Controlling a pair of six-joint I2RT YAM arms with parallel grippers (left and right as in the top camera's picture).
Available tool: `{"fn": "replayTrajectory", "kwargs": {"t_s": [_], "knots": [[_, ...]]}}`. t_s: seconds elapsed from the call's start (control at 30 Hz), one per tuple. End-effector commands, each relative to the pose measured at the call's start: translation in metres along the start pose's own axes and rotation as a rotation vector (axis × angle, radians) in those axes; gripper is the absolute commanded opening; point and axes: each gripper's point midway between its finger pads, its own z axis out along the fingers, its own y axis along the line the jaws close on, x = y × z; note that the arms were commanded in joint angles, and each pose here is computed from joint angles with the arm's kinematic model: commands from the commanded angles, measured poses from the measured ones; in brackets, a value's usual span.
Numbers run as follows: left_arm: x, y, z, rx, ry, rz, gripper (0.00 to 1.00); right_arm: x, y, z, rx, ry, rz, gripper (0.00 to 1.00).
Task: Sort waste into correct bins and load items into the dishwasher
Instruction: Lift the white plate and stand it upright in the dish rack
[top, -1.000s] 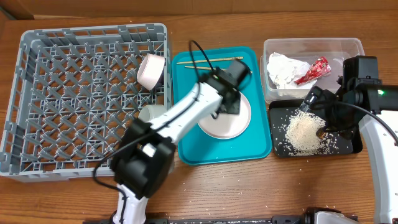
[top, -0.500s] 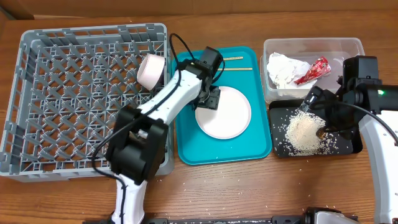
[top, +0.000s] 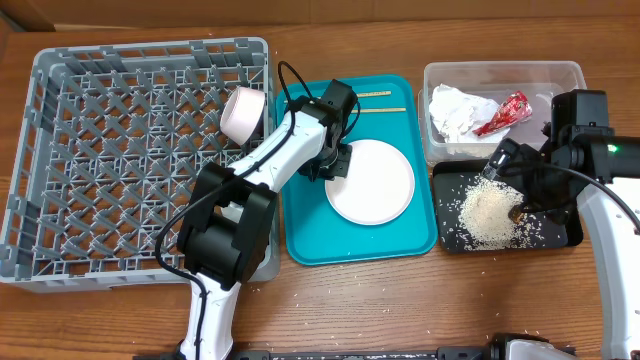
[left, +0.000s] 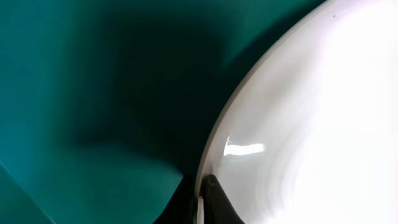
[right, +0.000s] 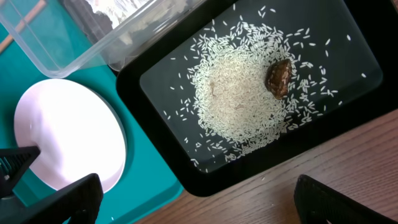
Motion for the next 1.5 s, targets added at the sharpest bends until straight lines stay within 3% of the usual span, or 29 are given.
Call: {"fn": "replayTrajectory", "kwargs": {"t_s": [0.0, 0.17, 0.3, 0.53, 0.73, 0.87, 1.17, 1.47], "knots": [[-0.001, 0.001, -0.003, -0.009, 0.034, 0.003, 0.04, -0.004, 0.0, -0.003, 0.0, -0.021, 0.002, 1.0], [-0.037, -0.002, -0.098, -0.017, -0.139, 0.059, 0.04, -0.004, 0.0, -0.003, 0.0, -0.021, 0.002, 1.0], [-0.052, 0.021, -0.176, -0.134, -0.32, 0.086, 0.04, -0.004, 0.0, -0.003, 0.0, -0.021, 0.002, 1.0], [-0.045, 0.11, -0.293, -0.641, -0.585, -0.052, 0.04, -0.004, 0.0, -0.003, 0.0, -0.021, 0.002, 1.0], [-0.027, 0.172, -0.354, -1.04, -0.646, -0.201, 0.04, -0.004, 0.0, -0.003, 0.0, -0.021, 0.002, 1.0], [-0.018, 0.207, -0.37, -1.163, -0.636, -0.295, 0.04, -0.004, 0.0, -0.003, 0.0, -0.021, 0.002, 1.0], [-0.006, 0.278, -0.373, -1.222, -0.59, -0.48, 0.04, -0.004, 0.0, -0.003, 0.0, -0.022, 0.002, 1.0], [-0.034, 0.295, -0.32, -1.212, -0.505, -0.457, 0.04, -0.004, 0.0, -0.003, 0.0, -0.022, 0.002, 1.0]]}}
